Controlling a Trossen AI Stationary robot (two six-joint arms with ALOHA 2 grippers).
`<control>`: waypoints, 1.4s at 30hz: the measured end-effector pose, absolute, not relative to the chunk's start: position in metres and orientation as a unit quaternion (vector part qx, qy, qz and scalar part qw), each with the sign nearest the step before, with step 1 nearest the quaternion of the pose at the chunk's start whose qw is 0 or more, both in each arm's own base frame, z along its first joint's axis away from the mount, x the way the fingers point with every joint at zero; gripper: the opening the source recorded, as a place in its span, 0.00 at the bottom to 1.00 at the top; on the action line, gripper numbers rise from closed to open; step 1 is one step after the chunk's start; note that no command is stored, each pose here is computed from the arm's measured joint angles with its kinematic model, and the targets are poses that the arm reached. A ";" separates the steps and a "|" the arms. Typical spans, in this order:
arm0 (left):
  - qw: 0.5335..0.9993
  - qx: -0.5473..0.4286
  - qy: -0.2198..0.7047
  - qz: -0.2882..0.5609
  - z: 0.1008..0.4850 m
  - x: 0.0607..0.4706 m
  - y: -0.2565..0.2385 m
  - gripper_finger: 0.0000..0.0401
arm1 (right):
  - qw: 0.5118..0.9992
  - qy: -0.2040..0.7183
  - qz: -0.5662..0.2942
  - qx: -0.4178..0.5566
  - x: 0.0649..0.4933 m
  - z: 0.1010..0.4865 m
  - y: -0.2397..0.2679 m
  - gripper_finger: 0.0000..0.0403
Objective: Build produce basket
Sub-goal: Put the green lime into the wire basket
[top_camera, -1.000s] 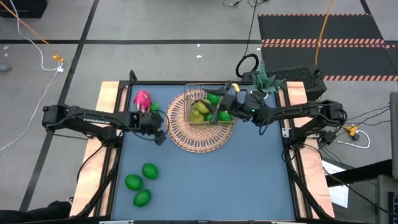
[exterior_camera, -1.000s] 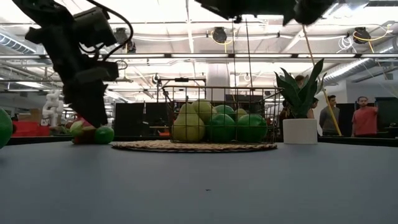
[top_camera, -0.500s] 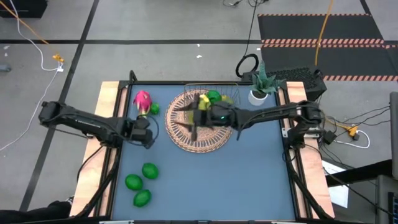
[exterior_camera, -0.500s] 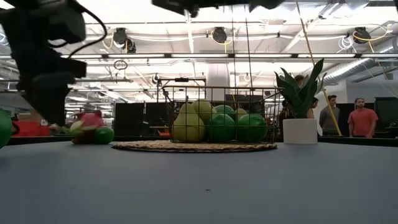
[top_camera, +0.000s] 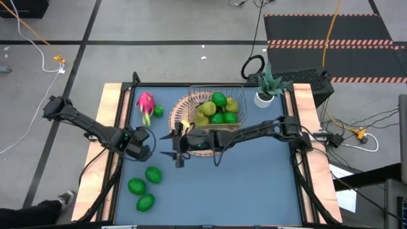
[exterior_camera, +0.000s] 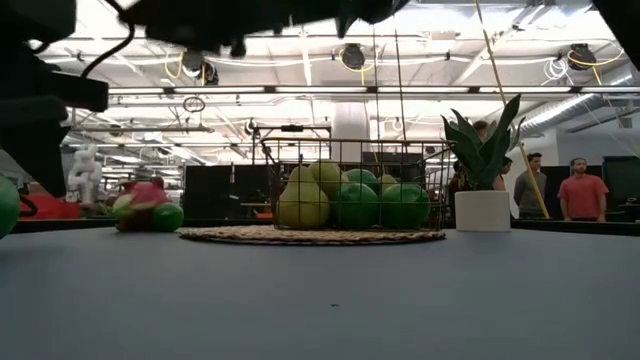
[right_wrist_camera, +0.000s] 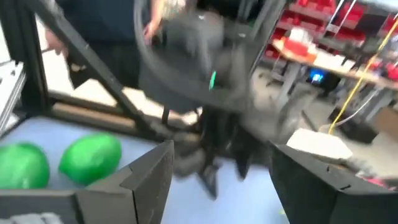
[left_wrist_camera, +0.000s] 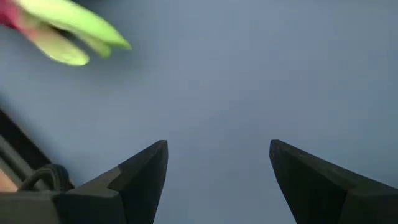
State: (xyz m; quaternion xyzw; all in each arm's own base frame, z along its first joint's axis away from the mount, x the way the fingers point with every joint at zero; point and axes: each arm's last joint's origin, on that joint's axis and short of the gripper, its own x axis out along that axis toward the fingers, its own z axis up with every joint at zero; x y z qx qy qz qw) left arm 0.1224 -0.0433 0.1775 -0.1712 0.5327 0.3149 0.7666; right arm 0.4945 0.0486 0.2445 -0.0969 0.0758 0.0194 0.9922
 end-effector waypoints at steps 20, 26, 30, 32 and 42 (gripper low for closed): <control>0.753 -0.159 0.606 0.201 0.176 0.119 -0.056 0.70 | 0.984 0.121 0.060 -0.113 0.541 0.125 0.091 0.69; 0.756 -0.141 0.623 0.143 0.176 0.119 -0.062 0.70 | 0.983 0.148 0.059 -0.088 0.543 0.120 0.092 0.82; 0.758 -0.106 0.637 0.097 0.176 0.117 -0.066 0.70 | 0.984 0.158 0.052 -0.065 0.542 0.124 0.091 0.88; 0.765 -0.085 0.633 0.077 0.176 0.118 -0.067 0.70 | 0.981 0.179 0.039 -0.065 0.540 0.126 0.090 0.89; 0.799 0.008 0.597 -0.076 0.183 0.125 -0.081 0.70 | 0.949 0.301 0.057 -0.072 0.513 0.139 0.088 0.89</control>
